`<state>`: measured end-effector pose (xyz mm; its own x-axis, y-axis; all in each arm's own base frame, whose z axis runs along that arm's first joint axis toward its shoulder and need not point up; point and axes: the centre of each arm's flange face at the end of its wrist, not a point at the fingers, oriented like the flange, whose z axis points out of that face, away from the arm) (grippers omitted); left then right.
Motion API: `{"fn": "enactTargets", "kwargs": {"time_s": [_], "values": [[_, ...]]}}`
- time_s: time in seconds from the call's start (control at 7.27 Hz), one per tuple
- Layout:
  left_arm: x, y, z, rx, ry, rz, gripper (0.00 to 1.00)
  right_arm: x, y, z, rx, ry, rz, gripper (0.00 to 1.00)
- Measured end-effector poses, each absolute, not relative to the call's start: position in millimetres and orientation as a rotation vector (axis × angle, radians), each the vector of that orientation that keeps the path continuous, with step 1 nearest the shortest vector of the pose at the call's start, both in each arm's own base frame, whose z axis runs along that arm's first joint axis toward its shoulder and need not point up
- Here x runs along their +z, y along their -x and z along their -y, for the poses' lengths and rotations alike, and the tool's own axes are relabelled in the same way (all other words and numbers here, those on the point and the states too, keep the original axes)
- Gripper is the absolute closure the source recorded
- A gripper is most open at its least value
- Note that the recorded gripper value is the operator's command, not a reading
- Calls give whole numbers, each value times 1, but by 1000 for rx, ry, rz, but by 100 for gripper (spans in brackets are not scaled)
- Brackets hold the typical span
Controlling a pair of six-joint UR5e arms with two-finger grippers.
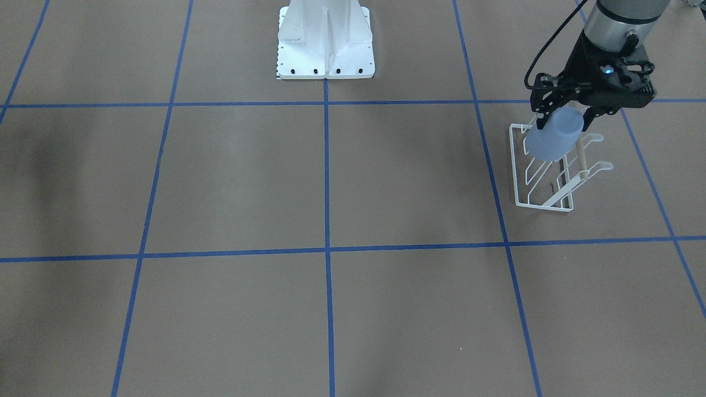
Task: Hang cup on cup holder
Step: 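Lower the cup with the left gripper onto a wooden peg of the rack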
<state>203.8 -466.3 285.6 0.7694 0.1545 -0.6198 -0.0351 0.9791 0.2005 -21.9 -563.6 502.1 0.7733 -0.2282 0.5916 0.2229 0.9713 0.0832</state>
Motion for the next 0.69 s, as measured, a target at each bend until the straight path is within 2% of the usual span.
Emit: {"fn": "enactTargets", "kwargs": {"time_s": [0.69], "values": [[310, -218, 485, 106, -158, -690, 100, 500, 22, 566, -245, -11, 644, 0]]}}
